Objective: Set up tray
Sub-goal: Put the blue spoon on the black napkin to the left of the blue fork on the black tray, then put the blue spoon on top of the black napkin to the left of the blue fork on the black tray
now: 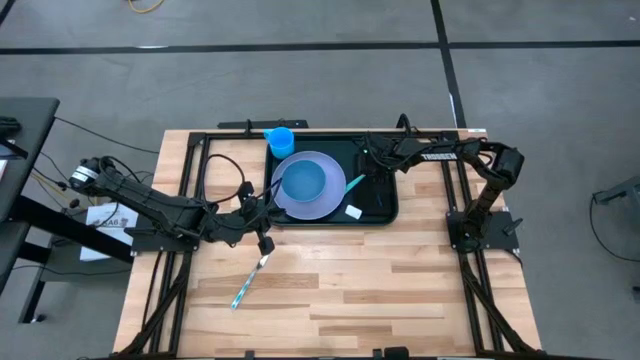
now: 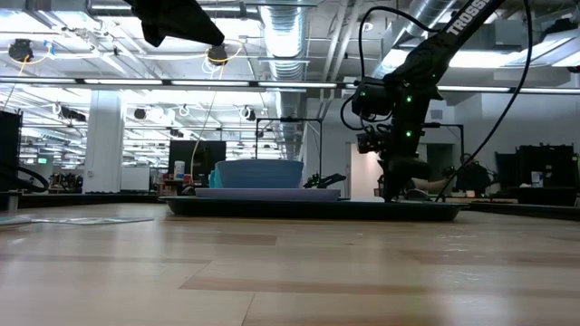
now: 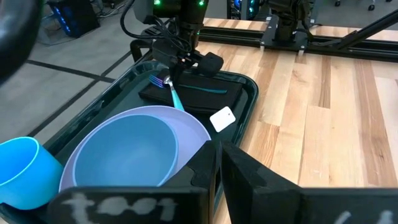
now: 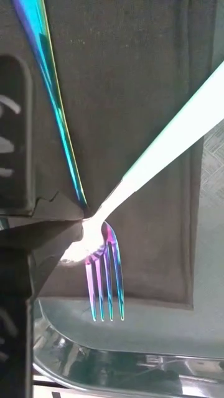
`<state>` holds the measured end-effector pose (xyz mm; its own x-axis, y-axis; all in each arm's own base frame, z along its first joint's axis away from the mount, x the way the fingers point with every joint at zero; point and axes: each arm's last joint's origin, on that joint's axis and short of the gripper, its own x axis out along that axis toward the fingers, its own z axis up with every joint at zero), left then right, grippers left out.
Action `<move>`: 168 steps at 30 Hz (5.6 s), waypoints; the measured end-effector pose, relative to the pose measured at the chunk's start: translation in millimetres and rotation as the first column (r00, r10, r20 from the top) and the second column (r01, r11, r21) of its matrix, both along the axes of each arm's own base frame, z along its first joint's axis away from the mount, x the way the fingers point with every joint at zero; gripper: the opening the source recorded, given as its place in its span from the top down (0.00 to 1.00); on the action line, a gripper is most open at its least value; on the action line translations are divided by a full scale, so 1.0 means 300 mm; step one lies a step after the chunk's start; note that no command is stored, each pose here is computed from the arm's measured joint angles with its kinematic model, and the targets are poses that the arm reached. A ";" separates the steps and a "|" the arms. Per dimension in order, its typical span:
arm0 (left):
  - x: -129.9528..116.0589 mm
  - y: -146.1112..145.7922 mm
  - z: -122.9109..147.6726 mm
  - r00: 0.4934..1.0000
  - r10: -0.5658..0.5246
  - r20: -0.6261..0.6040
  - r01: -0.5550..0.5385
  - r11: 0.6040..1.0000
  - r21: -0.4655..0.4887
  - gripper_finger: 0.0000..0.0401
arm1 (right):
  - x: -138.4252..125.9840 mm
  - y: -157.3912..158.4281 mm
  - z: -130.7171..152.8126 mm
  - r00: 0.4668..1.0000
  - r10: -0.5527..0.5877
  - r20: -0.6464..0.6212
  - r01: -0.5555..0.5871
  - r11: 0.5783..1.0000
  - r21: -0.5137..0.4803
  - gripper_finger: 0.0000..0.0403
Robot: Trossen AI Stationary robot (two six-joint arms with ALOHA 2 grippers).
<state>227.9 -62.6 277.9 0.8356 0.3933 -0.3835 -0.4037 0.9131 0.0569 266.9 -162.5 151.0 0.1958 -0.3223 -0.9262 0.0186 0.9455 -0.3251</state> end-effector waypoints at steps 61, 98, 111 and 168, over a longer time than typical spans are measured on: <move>0.000 0.000 0.000 1.000 0.000 -0.001 0.000 1.000 0.000 0.97 | 0.052 0.044 0.012 0.935 0.353 0.025 -0.352 0.936 -0.013 0.73; -0.018 0.010 0.032 1.000 0.005 -0.002 -0.005 0.997 0.075 0.97 | 0.085 0.116 0.022 0.961 0.237 -0.145 -0.266 0.937 -0.228 0.77; -0.178 0.111 0.173 0.998 0.007 0.066 -0.017 0.989 0.148 0.97 | 0.045 -0.124 0.333 0.977 0.101 0.190 -0.143 0.964 0.224 0.77; -0.204 0.188 0.019 0.999 -0.025 -0.037 0.027 0.999 0.036 0.97 | 0.194 -0.021 0.019 0.931 0.364 0.007 -0.355 0.903 0.242 0.61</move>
<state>166.6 -6.2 283.7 0.8315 0.3857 -0.3998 -0.3768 0.9204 0.1042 325.0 -168.9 156.7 0.2213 -0.0088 -0.9752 -0.3446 0.9347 -0.0866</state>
